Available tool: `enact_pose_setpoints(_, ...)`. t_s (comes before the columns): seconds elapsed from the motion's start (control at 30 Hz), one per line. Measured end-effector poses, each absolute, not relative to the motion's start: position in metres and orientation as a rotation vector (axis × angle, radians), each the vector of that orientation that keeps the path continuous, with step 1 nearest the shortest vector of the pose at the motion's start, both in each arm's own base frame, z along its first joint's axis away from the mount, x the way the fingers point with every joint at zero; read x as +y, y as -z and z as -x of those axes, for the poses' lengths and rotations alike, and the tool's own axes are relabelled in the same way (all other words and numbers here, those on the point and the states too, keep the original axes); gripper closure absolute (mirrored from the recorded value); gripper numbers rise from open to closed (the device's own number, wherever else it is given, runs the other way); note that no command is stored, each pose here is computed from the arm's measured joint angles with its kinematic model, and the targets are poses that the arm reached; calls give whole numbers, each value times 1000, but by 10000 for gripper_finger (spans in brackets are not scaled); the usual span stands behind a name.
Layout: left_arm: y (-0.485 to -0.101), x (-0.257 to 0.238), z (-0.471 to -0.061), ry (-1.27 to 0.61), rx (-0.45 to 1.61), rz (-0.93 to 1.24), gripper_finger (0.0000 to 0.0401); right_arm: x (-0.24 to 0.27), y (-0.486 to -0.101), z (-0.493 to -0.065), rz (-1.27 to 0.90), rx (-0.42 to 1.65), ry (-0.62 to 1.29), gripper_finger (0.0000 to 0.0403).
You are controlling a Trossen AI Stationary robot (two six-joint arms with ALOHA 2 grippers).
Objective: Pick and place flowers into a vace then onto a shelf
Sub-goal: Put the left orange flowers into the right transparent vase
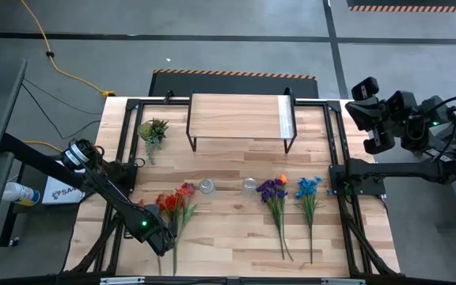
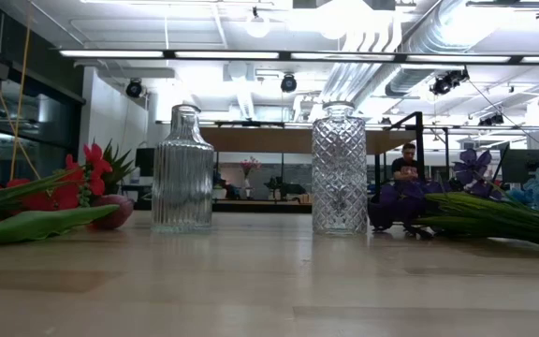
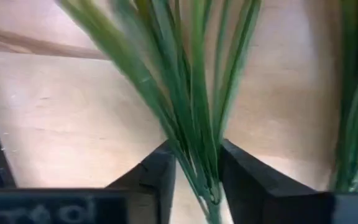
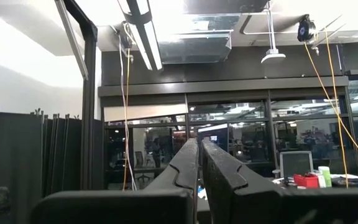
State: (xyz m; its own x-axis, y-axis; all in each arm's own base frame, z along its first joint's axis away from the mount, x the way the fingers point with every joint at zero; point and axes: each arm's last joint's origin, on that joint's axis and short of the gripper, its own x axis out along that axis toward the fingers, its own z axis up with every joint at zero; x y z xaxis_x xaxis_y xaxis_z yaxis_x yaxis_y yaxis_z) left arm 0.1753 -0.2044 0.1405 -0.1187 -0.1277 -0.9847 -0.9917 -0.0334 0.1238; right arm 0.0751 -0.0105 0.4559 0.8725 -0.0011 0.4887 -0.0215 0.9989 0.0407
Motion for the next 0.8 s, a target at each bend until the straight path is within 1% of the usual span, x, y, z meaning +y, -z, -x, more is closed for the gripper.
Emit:
enact_pose_setpoints(0.23, -140, -205, -175, -1271, 1386, 1270, 365, -11, -455, -76, -48, -498, -10, 391)
enact_pose_setpoints(0.4, -140, -205, -175, -1269, 1379, 1269, 366, -11, -455, -76, -48, -496, -9, 391)
enact_pose_setpoints(0.53, -142, -204, -175, -1258, 1378, 1282, 355, -11, -455, -76, -48, -496, -9, 391)
enact_pose_setpoints(0.63, -145, -202, -173, -1253, 1356, 1282, 365, -11, -455, -76, -48, -495, -9, 391)
enact_pose_setpoints(0.8, -155, -195, -169, -1257, 1285, 1259, 366, -11, -455, -76, -48, -495, -9, 391)
